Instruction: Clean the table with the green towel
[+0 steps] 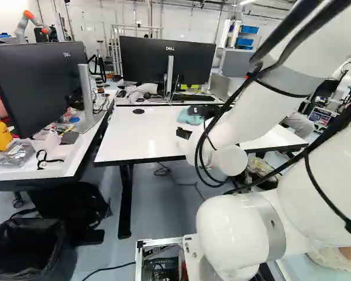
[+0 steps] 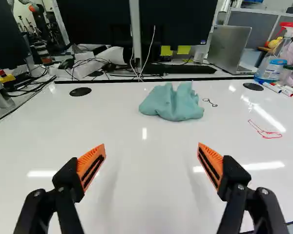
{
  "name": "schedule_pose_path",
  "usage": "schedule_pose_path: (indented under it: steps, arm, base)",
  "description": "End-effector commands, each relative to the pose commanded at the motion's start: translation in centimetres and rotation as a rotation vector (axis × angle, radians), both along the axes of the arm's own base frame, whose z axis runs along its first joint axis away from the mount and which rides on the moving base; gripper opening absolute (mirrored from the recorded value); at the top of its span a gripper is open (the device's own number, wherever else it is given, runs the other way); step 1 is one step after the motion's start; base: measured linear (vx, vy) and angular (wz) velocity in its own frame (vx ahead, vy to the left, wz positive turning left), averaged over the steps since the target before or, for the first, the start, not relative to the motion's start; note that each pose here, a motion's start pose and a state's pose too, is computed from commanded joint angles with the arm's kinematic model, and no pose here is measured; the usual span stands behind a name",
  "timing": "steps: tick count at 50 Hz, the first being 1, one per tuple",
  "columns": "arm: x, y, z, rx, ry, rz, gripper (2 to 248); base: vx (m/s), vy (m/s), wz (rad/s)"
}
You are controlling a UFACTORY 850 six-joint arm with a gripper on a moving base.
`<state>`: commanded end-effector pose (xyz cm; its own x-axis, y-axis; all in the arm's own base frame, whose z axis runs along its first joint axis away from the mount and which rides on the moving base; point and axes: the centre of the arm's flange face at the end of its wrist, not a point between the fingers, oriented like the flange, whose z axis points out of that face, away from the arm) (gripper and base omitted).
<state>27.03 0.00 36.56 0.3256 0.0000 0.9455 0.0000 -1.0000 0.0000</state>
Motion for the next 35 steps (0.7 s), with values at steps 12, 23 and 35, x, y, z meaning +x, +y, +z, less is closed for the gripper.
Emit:
schedule_pose_path:
  steps: [12,23,35]
  arm:
    - [0.1,0.0,0.0,0.000,0.001,0.000,247]
    - [1.1,0.0,0.2,0.000,0.005,0.000,247]
    - [3.3,-0.1,0.4,0.000,0.013,-0.004,247]
  base:
    - [0.000,0.000,0.000]
    - [0.000,0.000,0.000]
    - [0.000,0.000,0.000]
